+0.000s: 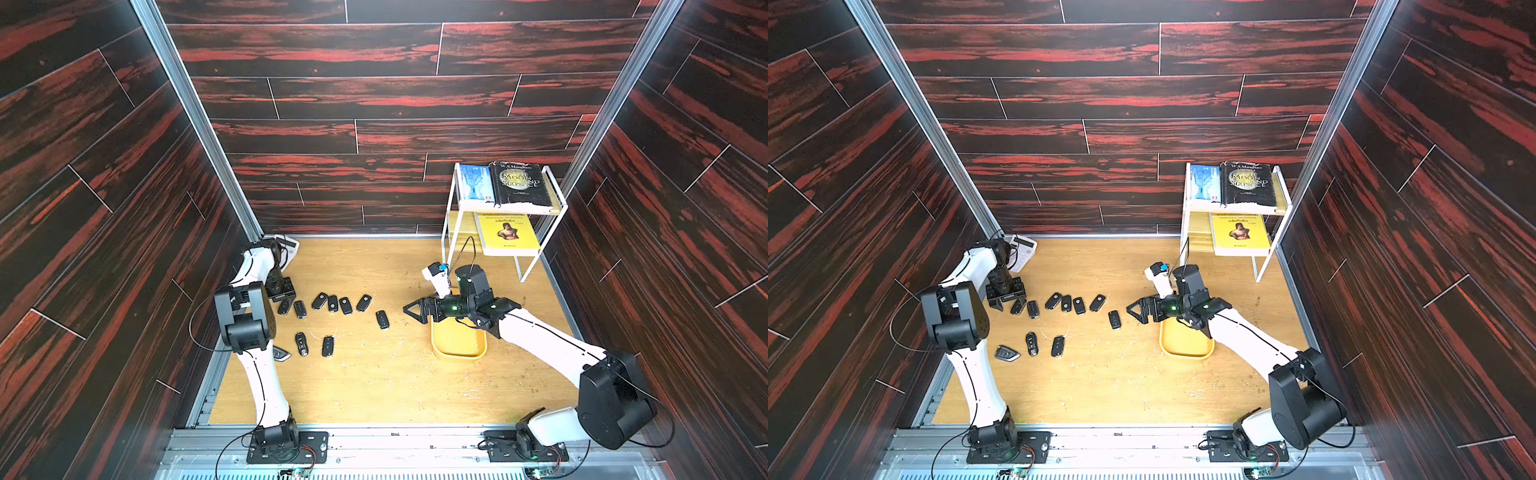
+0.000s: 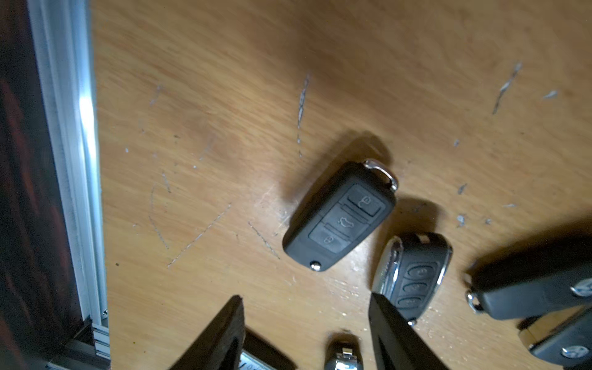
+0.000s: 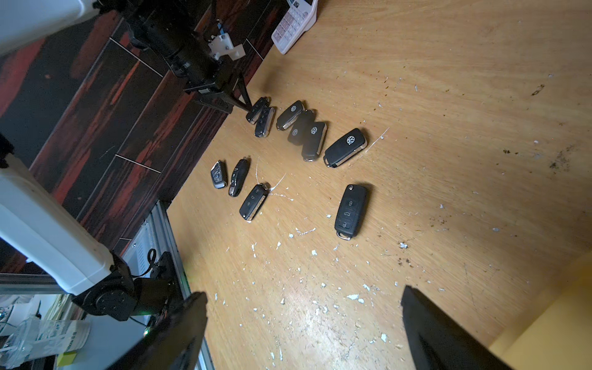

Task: Place the car key into the storage box
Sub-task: Pick up the car key from the center of the board.

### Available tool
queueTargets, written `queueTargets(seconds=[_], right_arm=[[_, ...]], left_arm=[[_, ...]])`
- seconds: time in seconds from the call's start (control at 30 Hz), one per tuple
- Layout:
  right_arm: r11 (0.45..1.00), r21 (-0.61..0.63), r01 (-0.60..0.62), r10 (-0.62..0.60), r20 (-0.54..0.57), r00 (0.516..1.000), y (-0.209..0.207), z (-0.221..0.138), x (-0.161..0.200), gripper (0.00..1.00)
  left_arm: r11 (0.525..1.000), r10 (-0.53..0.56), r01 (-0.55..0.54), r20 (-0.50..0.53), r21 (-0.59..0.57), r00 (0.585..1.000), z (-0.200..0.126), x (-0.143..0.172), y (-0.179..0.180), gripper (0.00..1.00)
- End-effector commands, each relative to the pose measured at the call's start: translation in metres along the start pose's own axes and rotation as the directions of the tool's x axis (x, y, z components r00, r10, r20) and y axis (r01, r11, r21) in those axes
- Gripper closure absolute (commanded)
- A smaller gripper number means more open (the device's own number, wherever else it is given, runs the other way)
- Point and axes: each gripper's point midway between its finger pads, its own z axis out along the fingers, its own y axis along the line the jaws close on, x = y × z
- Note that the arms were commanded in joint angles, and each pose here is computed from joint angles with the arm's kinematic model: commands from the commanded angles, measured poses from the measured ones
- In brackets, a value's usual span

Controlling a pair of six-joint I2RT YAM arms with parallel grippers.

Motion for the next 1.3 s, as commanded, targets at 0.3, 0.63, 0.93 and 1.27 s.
queueTargets(seconds=[0.3,0.63,0.93,1.27], right_arm=[[1.000,0.009,-0.001,0.001,-0.024,1.000,-0.002,0.003,0.004,0.02],[1.000,0.015,0.002,-0.001,-0.024,1.000,-0.003,0.003,0.006,0.05],[1.000,0.004,-0.003,0.003,-0.028,1.000,-0.002,0.004,0.005,0.06],[1.000,-0.002,-0.014,0.014,-0.038,0.999,-0.005,0.009,0.011,0.05]], left_arm=[[1.000,-0.005,0.006,-0.019,0.027,1.000,0.026,-0.012,-0.007,0.39],[0.999,0.006,-0.004,-0.045,0.042,0.999,0.036,-0.012,-0.012,0.65],[0.997,0.004,-0.003,-0.009,0.078,1.000,0.019,-0.013,-0.016,0.71],[0.978,-0.059,0.030,0.138,0.207,0.989,-0.052,-0.003,-0.023,0.72]])
